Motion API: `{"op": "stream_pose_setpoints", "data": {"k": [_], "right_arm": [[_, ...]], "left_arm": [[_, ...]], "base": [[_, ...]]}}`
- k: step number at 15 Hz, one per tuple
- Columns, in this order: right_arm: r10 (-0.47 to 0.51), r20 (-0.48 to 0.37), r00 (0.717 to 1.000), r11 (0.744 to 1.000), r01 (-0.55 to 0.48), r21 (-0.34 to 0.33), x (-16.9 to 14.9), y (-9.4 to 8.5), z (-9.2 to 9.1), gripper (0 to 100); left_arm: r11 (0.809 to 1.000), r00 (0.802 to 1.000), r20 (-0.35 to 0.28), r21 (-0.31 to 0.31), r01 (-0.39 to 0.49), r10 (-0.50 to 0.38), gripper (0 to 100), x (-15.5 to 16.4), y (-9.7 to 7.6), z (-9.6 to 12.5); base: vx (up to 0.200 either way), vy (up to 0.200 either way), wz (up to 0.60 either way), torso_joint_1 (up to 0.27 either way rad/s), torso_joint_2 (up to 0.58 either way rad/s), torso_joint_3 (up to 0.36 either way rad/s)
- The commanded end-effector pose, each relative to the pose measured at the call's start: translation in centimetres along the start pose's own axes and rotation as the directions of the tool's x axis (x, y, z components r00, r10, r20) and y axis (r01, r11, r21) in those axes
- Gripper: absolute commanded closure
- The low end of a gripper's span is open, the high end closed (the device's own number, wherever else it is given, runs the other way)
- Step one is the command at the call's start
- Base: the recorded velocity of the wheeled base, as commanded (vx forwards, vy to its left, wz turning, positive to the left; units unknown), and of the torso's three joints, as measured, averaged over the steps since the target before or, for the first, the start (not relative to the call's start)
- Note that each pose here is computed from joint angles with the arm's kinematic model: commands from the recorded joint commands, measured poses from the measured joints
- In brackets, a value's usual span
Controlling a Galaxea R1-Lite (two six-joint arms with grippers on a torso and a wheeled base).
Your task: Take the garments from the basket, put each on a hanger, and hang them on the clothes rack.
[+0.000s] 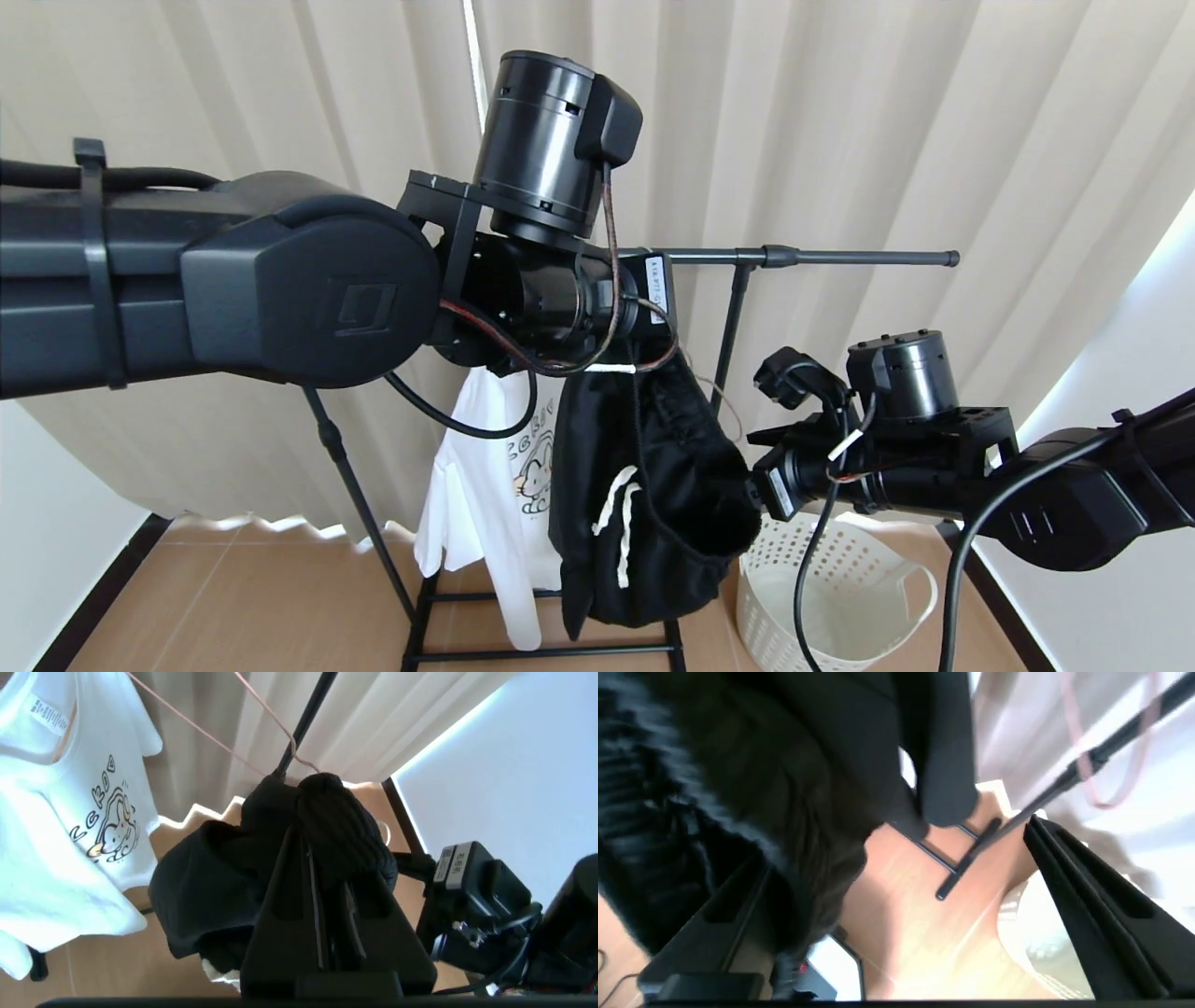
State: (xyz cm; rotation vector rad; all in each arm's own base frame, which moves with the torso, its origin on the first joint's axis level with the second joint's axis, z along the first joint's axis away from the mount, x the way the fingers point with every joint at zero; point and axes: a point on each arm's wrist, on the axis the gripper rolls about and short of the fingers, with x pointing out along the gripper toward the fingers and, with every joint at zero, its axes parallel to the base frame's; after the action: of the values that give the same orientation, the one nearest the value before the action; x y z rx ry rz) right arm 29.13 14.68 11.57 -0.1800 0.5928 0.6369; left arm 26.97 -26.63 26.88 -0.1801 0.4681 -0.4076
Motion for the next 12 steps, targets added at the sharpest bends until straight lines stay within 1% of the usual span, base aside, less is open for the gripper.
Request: {"op": "stream_pose_setpoints", "data": {"k": [1, 3, 5, 6, 7, 8, 9, 10, 11, 12], "right_arm": [[-0.005, 0.002, 1.0, 1.0, 0.005, 0.003, 0.0, -0.2, 0.0, 100], [-0.032, 0.036, 0.999, 0.999, 0.032, 0.014, -0.5, -1.2, 0.4, 100], [-0.082, 0.092, 0.992, 0.996, 0.079, 0.033, -2.0, -2.8, 1.4, 100], [-0.088, 0.099, 0.991, 0.996, 0.085, 0.035, -2.2, -2.9, 1.6, 100], [-0.129, 0.132, 0.983, 0.991, 0.123, 0.053, -3.4, -4.1, 2.2, 100], [-0.147, 0.144, 0.979, 0.988, 0.14, 0.059, -3.9, -4.6, 2.4, 100], [-0.169, 0.169, 0.971, 0.985, 0.16, 0.065, -4.7, -5.1, 2.8, 100], [-0.172, 0.174, 0.969, 0.984, 0.163, 0.066, -4.9, -5.1, 2.9, 100], [-0.196, 0.193, 0.961, 0.98, 0.185, 0.075, -5.7, -5.7, 3.2, 100], [-0.207, 0.203, 0.957, 0.978, 0.196, 0.077, -6.2, -5.9, 3.4, 100]], "left_arm": [[1.0, 1.0, 0.0, -0.001, 0.0, 0.0, 100, -0.2, 0.0, 0.0], [1.0, 1.0, -0.01, 0.002, -0.006, 0.006, 100, -0.1, 0.2, -0.2], [1.0, 0.999, -0.047, 0.015, -0.022, 0.023, 100, 0.4, 0.4, -1.1], [1.0, 0.998, -0.054, 0.017, -0.025, 0.026, 100, 0.6, 0.5, -1.3], [0.999, 0.994, -0.096, 0.032, -0.041, 0.044, 100, 1.5, 0.7, -2.5], [0.998, 0.991, -0.119, 0.041, -0.051, 0.055, 100, 2.3, 0.8, -3.3], [0.996, 0.984, -0.161, 0.057, -0.068, 0.076, 100, 3.6, 0.9, -4.6], [0.995, 0.982, -0.172, 0.062, -0.074, 0.084, 100, 3.9, 1.0, -5.0], [0.993, 0.971, -0.216, 0.082, -0.09, 0.106, 100, 5.7, 1.1, -6.6], [0.991, 0.966, -0.232, 0.091, -0.094, 0.113, 100, 6.3, 1.1, -7.3]], "base": [[0.0, 0.0, 0.0, 0.0, 0.0, 0.0], [0.0, 0.0, 0.0, 0.0, 0.0, 0.0], [0.0, 0.0, 0.0, 0.0, 0.0, 0.0], [0.0, 0.0, 0.0, 0.0, 0.0, 0.0], [0.0, 0.0, 0.0, 0.0, 0.0, 0.0], [0.0, 0.0, 0.0, 0.0, 0.0, 0.0], [0.0, 0.0, 0.0, 0.0, 0.0, 0.0], [0.0, 0.0, 0.0, 0.0, 0.0, 0.0], [0.0, 0.0, 0.0, 0.0, 0.0, 0.0], [0.0, 0.0, 0.0, 0.0, 0.0, 0.0]]}}
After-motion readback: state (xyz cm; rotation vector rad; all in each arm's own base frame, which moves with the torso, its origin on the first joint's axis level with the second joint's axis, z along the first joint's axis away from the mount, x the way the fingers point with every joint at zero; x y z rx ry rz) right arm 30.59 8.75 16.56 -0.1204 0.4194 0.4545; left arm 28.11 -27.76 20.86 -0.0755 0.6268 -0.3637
